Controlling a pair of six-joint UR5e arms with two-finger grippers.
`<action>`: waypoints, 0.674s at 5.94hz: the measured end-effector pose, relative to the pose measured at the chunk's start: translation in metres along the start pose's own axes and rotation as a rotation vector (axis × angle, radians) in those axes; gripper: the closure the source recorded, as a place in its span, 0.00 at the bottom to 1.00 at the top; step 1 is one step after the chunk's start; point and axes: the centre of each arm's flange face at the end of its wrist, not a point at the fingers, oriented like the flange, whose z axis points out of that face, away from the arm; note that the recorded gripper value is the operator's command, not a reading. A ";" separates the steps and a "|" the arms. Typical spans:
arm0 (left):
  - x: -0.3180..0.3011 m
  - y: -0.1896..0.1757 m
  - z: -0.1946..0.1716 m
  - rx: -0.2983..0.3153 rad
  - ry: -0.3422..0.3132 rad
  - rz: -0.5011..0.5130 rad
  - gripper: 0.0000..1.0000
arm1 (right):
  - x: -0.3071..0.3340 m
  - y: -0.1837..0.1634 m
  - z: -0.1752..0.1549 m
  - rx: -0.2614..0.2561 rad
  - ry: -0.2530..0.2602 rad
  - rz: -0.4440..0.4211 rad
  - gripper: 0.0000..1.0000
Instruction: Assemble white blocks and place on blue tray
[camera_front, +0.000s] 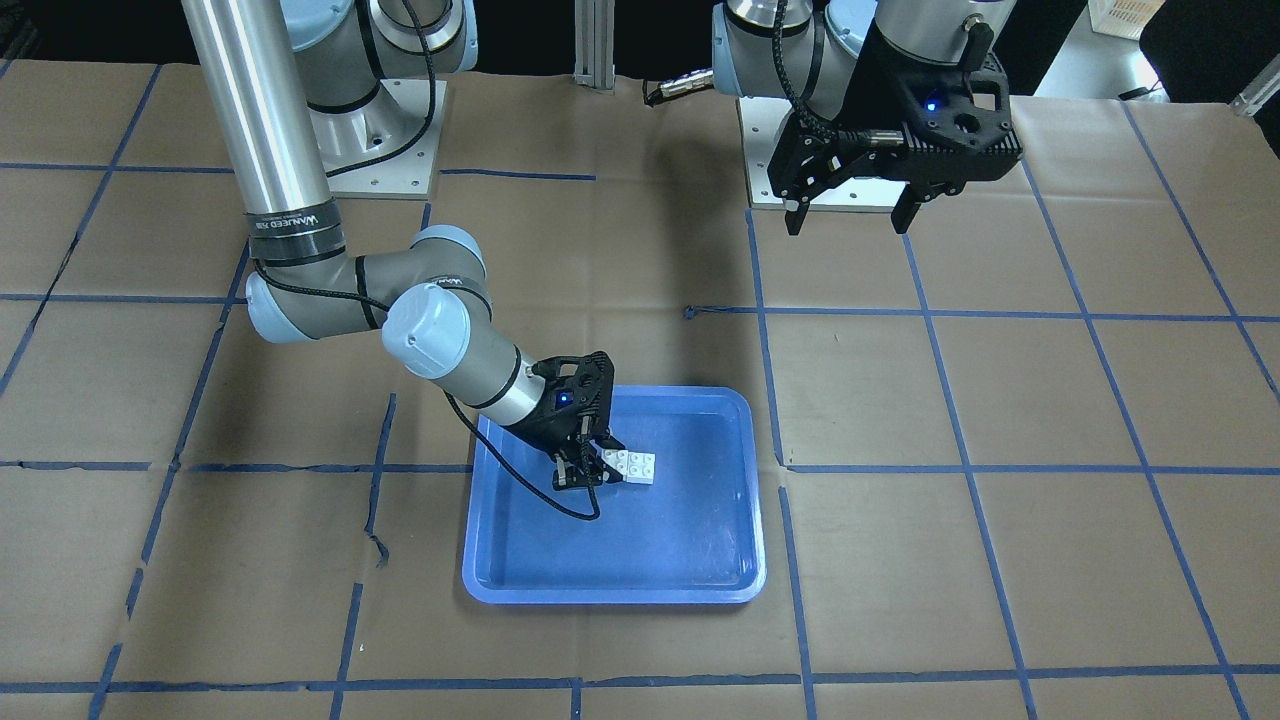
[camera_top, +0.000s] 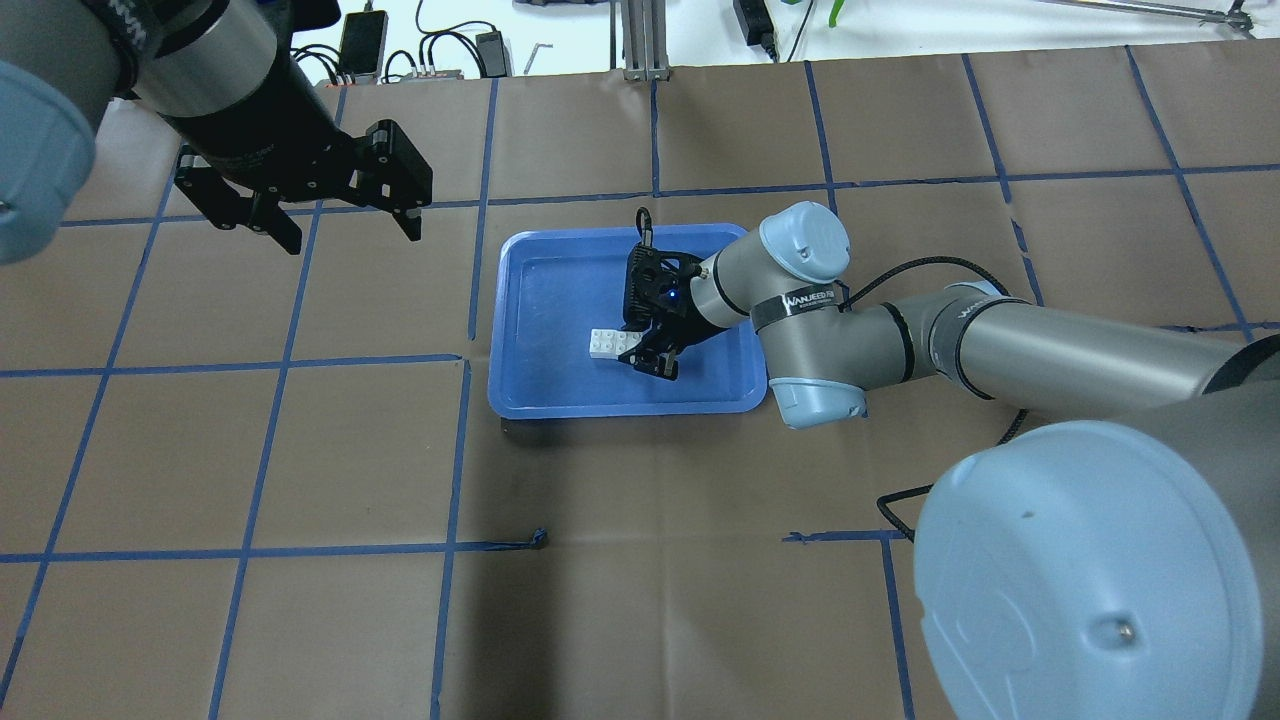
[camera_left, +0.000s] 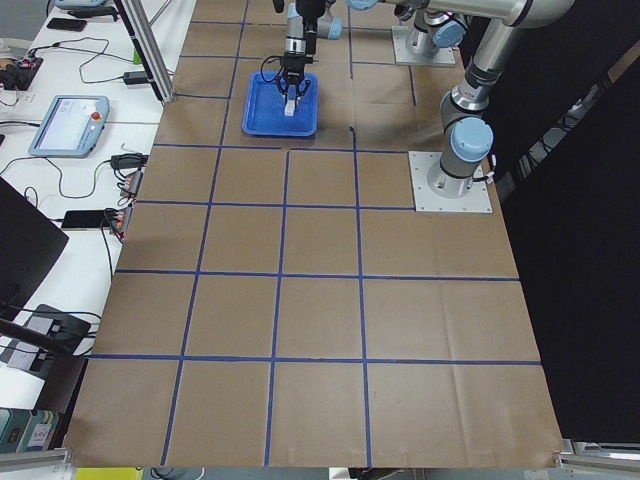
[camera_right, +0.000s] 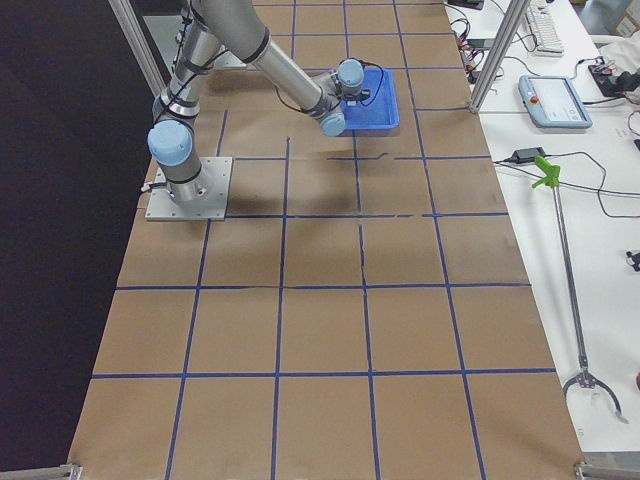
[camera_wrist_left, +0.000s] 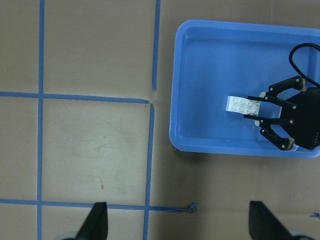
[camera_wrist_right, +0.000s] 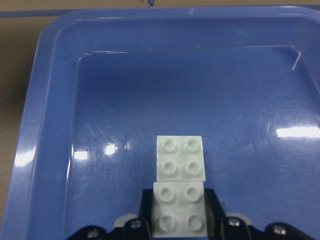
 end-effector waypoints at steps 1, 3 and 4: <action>0.000 0.000 -0.001 0.003 0.000 0.000 0.01 | 0.000 0.000 0.000 0.000 0.001 -0.001 0.66; 0.000 0.000 -0.002 0.005 0.000 0.000 0.01 | 0.001 0.000 0.000 0.000 0.003 -0.002 0.63; 0.000 0.000 -0.003 0.006 0.000 0.000 0.01 | 0.001 0.000 0.001 0.000 0.003 -0.002 0.59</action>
